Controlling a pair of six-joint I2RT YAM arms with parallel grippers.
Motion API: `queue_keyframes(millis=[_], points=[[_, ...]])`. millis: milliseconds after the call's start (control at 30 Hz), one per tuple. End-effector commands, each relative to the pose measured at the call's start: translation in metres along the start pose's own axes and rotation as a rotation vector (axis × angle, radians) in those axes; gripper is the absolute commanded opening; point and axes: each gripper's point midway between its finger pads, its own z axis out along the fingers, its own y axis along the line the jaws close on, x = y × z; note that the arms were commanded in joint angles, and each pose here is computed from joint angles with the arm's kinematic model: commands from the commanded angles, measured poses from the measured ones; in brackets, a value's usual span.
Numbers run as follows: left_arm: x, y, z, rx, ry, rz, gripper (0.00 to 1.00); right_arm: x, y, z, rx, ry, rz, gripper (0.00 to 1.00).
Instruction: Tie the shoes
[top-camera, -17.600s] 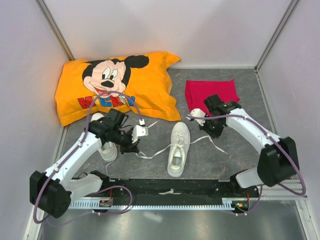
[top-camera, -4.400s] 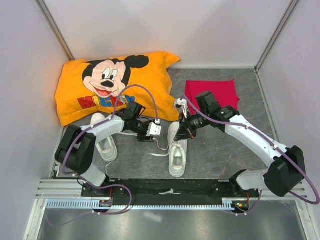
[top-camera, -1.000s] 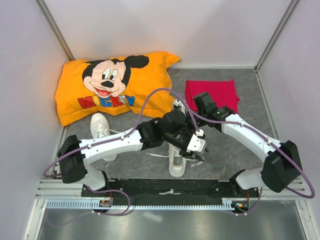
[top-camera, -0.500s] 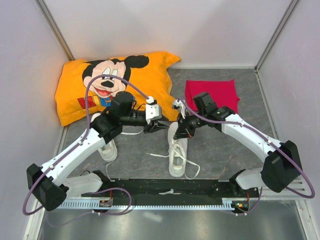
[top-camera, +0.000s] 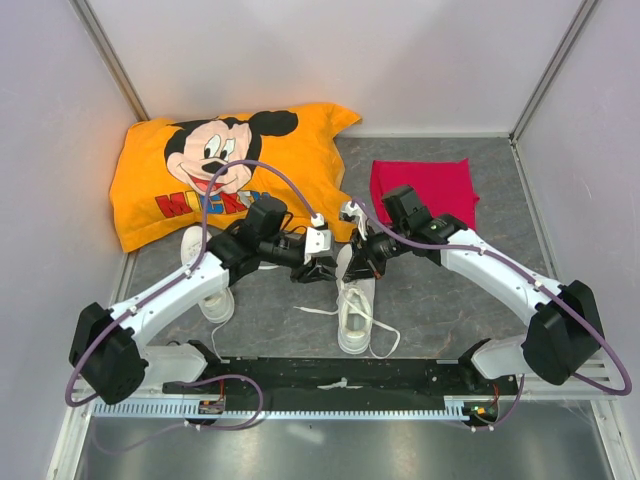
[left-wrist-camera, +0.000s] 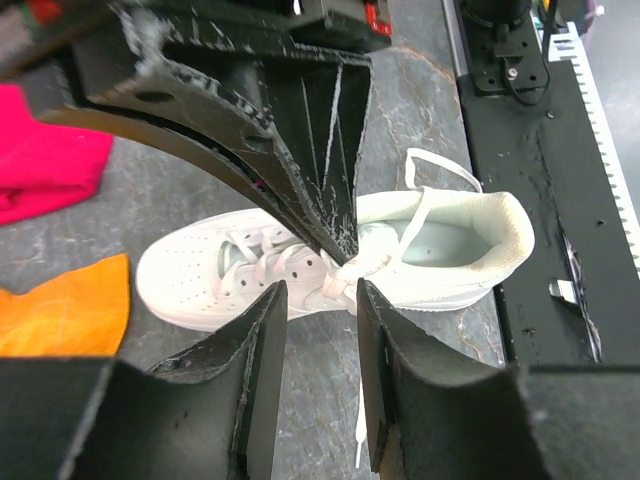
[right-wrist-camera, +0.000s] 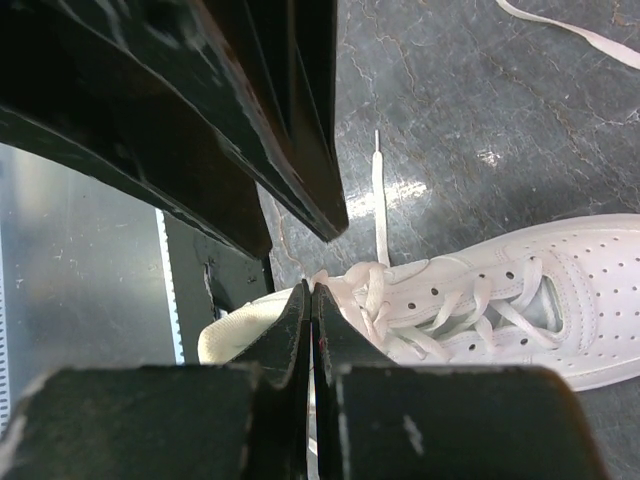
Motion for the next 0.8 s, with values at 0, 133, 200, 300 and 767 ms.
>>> queue_keyframes(millis=[0,133,200,300,767], points=[[-0.006,0.001,0.007,0.045,-0.046,0.067,0.40,-0.024,0.007,-0.003,-0.026,-0.050,-0.075,0.00],[-0.004,0.000,0.011,0.061,-0.057,0.059,0.38,-0.024,0.007,-0.002,-0.029,-0.048,-0.079,0.00],[-0.002,0.000,0.012,0.068,-0.058,0.051,0.37,-0.024,0.008,-0.001,-0.031,-0.046,-0.083,0.00],[-0.002,0.000,0.015,0.074,-0.063,0.046,0.37,-0.024,0.008,0.000,-0.032,-0.044,-0.084,0.00],[0.016,-0.007,0.023,0.113,-0.044,-0.014,0.35,-0.027,0.011,-0.007,-0.008,-0.057,-0.106,0.00]])
